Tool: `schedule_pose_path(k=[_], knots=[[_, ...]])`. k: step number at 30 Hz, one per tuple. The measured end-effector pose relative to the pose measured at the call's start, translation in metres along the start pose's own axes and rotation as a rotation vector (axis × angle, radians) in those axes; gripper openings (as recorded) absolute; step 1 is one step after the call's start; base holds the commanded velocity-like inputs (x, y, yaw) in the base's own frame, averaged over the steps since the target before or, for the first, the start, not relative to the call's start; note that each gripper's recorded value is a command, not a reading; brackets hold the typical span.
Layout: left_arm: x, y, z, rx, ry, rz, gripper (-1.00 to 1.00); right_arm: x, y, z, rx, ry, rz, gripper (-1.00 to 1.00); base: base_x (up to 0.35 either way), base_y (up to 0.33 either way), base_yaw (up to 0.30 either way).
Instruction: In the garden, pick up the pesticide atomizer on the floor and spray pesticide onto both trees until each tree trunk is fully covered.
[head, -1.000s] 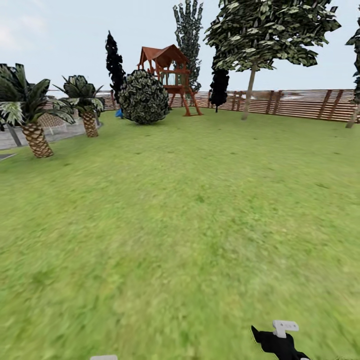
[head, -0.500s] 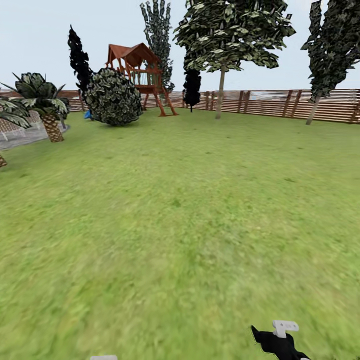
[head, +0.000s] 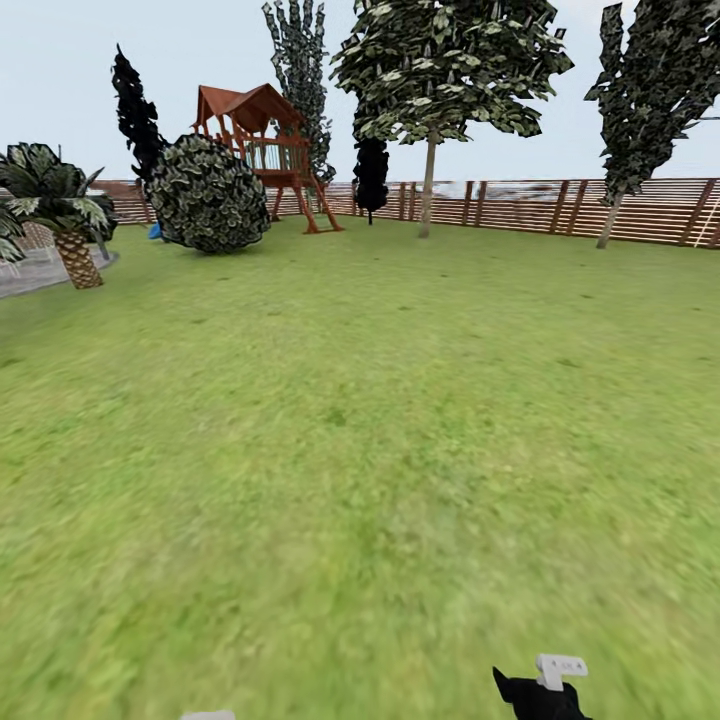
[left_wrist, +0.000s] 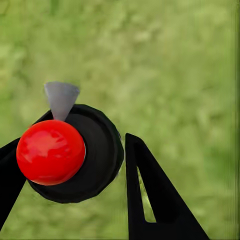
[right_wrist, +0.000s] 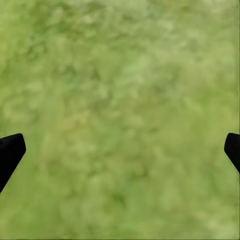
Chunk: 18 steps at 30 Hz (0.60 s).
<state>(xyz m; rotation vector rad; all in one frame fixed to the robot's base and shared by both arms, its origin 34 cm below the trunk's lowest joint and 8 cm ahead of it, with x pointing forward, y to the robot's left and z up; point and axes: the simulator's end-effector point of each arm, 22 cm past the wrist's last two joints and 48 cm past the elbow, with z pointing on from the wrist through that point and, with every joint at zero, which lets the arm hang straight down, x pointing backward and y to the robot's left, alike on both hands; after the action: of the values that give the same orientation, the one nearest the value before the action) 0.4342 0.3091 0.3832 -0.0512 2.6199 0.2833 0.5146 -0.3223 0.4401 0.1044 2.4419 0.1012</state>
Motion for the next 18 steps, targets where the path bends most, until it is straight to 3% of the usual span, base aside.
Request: schedule_pose_path(k=[8, 15, 18], knots=[[0.0, 0.001, 0.0, -0.002, 0.001, -0.005, -1.0, -0.004, 0.002, 0.0, -0.005, -0.022, -0.01, 1.0, 0.313, -0.076, -0.018], [0.0, 0.001, 0.0, -0.003, 0.002, -0.008, -1.0, -0.002, 0.005, 0.001, -0.008, -0.019, -0.008, 1.0, 0.335, -0.003, -0.275], [0.0, 0.002, 0.0, -0.004, 0.002, -0.008, -1.0, 0.017, 0.019, 0.002, -0.036, 0.018, 0.008, 1.0, 0.339, 0.0, -0.193]])
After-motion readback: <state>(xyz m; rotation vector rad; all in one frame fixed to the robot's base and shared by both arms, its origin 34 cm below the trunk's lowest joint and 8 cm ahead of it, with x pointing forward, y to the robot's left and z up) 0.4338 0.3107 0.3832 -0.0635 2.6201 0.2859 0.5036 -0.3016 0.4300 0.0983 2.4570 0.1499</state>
